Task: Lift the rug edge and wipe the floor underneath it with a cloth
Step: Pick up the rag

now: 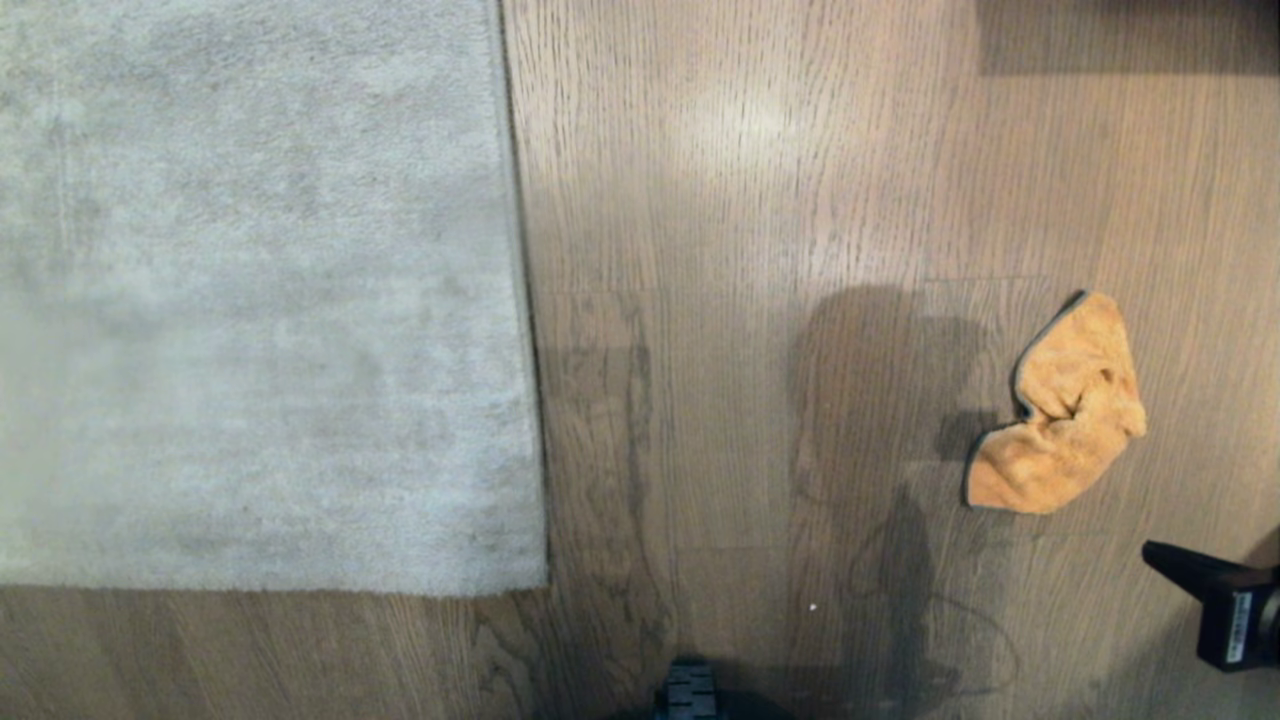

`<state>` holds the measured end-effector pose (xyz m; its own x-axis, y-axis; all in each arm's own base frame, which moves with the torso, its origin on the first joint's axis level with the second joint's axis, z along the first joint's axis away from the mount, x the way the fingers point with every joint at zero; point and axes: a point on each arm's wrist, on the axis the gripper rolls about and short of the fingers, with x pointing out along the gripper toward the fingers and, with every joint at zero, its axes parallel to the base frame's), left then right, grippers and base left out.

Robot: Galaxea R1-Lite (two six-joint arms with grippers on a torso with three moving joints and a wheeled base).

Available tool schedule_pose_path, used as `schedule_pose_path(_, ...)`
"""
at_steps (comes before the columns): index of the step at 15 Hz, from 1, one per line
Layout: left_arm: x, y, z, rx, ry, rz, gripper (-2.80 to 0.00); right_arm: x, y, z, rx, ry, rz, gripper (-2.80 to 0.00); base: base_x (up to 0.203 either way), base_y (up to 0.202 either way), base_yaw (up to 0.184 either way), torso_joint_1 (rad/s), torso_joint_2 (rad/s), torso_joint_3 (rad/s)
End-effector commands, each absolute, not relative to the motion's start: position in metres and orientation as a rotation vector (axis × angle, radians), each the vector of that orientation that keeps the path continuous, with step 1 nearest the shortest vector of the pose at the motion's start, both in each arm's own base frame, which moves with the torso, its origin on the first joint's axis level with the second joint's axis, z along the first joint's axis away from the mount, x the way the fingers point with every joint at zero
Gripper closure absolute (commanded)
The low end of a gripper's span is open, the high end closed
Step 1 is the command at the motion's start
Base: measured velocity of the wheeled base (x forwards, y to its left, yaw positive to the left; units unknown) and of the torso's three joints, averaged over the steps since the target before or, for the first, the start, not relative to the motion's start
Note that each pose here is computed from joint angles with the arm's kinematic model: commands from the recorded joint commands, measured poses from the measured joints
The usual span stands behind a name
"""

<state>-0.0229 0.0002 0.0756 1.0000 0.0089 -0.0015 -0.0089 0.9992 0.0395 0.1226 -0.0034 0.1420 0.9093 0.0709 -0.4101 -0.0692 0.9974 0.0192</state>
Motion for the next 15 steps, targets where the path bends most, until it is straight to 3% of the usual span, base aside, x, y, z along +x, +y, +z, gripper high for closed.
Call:
schedule_pose_path(1,-0.023,0.0,0.076,0.04,0.002,0.009,0.0,0.122,-0.004,0.141,0.007,0.425,0.066,0.0,0.0,0.0,0.0,0.0,0.0,0.0)
schedule_pose_path(6,-0.023,0.0,0.076,0.04,0.002,0.009,0.0,0.124,-0.006,0.14,0.036,0.434,0.046,0.0,0.0,0.0,0.0,0.0,0.0,0.0)
schedule_pose_path(7,-0.023,0.0,0.076,0.04,0.002,0.009,0.0,0.123,-0.007,0.139,0.037,0.443,0.04,-2.8,0.0,0.0,0.0,0.0,0.0,0.0)
schedule_pose_path(15,-0.023,0.0,0.076,0.04,0.002,0.009,0.0,0.138,-0.018,0.132,0.031,0.486,-0.116,-2.8,0.0,0.0,0.0,0.0,0.0,0.0)
